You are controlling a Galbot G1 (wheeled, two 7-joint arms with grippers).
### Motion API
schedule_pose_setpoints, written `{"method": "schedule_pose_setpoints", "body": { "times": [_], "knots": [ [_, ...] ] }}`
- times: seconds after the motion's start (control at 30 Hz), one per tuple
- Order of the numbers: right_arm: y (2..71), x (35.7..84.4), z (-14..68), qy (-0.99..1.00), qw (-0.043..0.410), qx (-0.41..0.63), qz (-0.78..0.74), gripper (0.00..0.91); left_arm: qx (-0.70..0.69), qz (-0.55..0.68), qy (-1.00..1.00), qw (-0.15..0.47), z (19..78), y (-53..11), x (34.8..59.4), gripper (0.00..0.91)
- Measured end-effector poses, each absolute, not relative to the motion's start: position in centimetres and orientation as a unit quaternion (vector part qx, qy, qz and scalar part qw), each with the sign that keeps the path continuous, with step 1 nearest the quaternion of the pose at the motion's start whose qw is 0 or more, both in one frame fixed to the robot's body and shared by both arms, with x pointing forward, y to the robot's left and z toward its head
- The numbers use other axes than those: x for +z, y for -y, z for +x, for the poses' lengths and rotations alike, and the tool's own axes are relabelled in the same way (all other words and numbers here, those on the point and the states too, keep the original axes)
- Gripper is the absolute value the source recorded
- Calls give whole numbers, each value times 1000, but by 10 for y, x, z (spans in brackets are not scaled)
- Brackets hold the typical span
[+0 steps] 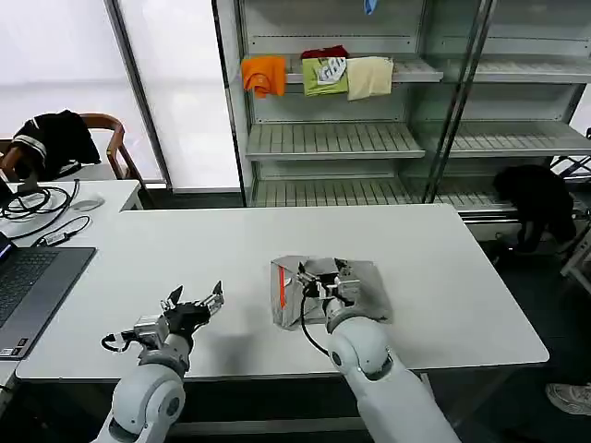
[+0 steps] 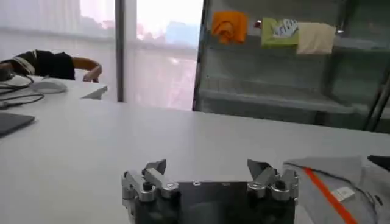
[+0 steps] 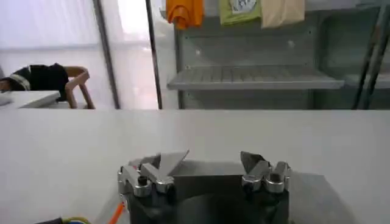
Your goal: Fold and organize the clothes.
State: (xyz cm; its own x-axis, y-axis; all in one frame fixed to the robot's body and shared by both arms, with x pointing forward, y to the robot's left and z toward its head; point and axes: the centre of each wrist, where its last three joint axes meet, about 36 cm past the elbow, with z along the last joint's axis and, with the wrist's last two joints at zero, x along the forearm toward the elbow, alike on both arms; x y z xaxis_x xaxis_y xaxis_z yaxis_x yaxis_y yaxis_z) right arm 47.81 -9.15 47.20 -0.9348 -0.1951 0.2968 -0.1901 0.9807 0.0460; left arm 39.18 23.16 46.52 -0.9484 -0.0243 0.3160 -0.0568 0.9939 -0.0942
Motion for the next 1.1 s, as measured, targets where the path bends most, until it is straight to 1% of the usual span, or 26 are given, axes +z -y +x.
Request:
{"method": "schedule_pose_setpoints", "body": {
  "times": [0.2,0.57,0.97,1.1],
  "knots": [
    [82,474,493,984,154,-20,83,907,52,20,985,163,390,-233,463,907],
    [77,452,508,980,188,-22,56,907,50,17,985,163,390,-234,463,907],
    [73,439,516,975,213,-32,49,907,50,14,985,164,390,-233,463,907],
    [72,438,515,975,214,-35,48,907,51,14,985,162,389,-233,464,907]
  ]
}}
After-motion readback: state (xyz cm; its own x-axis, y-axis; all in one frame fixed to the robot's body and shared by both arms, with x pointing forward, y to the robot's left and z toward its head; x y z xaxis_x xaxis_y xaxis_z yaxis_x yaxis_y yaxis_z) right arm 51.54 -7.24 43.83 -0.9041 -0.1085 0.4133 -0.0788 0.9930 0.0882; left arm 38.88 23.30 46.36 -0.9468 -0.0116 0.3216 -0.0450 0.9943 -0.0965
